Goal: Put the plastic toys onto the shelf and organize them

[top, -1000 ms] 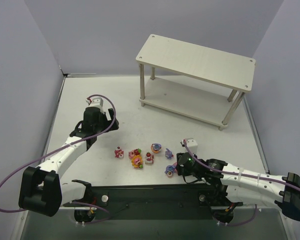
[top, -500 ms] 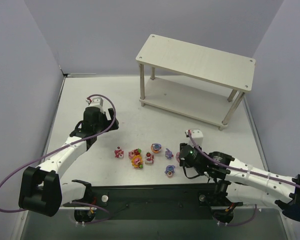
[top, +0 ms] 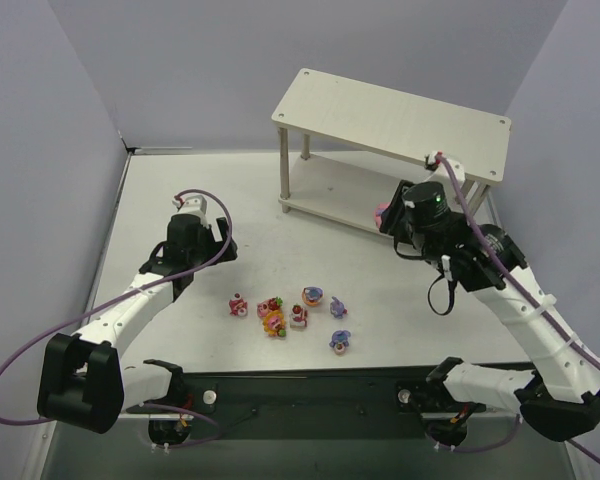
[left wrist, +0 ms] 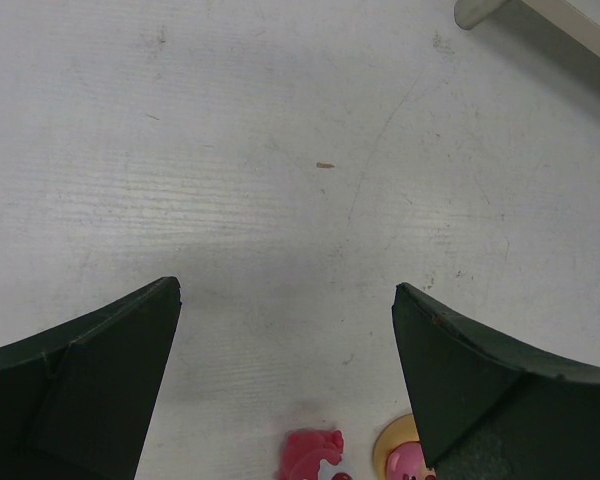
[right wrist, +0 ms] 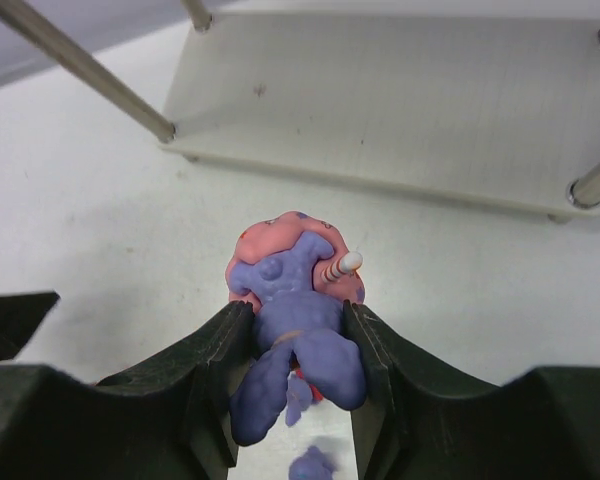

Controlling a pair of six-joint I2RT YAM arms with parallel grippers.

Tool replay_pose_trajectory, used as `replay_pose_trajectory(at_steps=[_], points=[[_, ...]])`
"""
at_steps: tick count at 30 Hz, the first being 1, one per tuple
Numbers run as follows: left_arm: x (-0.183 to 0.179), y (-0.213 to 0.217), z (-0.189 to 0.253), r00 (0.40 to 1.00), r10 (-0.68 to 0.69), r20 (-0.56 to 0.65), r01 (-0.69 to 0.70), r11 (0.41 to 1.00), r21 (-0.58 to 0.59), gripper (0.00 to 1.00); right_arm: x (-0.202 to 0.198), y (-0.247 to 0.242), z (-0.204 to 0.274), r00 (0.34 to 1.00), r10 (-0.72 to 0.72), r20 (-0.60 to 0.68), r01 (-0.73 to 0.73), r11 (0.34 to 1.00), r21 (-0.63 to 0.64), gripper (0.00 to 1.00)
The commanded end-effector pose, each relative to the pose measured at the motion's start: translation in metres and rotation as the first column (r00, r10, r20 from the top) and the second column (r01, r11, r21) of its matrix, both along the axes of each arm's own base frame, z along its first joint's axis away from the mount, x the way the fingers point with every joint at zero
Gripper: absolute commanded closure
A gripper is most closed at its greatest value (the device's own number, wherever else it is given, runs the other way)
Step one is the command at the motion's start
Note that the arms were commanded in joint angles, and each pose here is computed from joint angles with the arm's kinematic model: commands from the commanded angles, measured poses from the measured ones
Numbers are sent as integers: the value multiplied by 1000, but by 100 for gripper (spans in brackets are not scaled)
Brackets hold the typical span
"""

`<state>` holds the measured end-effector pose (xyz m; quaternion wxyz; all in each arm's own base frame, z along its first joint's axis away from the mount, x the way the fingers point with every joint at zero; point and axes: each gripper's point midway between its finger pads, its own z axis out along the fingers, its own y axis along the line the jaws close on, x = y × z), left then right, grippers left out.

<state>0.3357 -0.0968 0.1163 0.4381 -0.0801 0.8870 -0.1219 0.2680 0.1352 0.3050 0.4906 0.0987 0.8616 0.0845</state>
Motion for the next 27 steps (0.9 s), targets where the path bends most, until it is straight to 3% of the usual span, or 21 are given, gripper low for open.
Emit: replay_pose_trajectory(at_steps=[1, 11, 27], points=[[11, -7, 22, 999, -20, 49, 22, 999, -29, 3, 10, -29, 43, 994, -102, 32, 102, 995, 1, 100], [9, -13, 19, 998, -37, 48, 39, 999, -35, 3, 49, -104, 110, 908, -392, 144, 387, 920, 64, 100], [10, -18, 12, 998, -58, 19, 59, 997, -41, 3, 92, -140, 117, 862, -481, 162, 494, 868, -53, 100]])
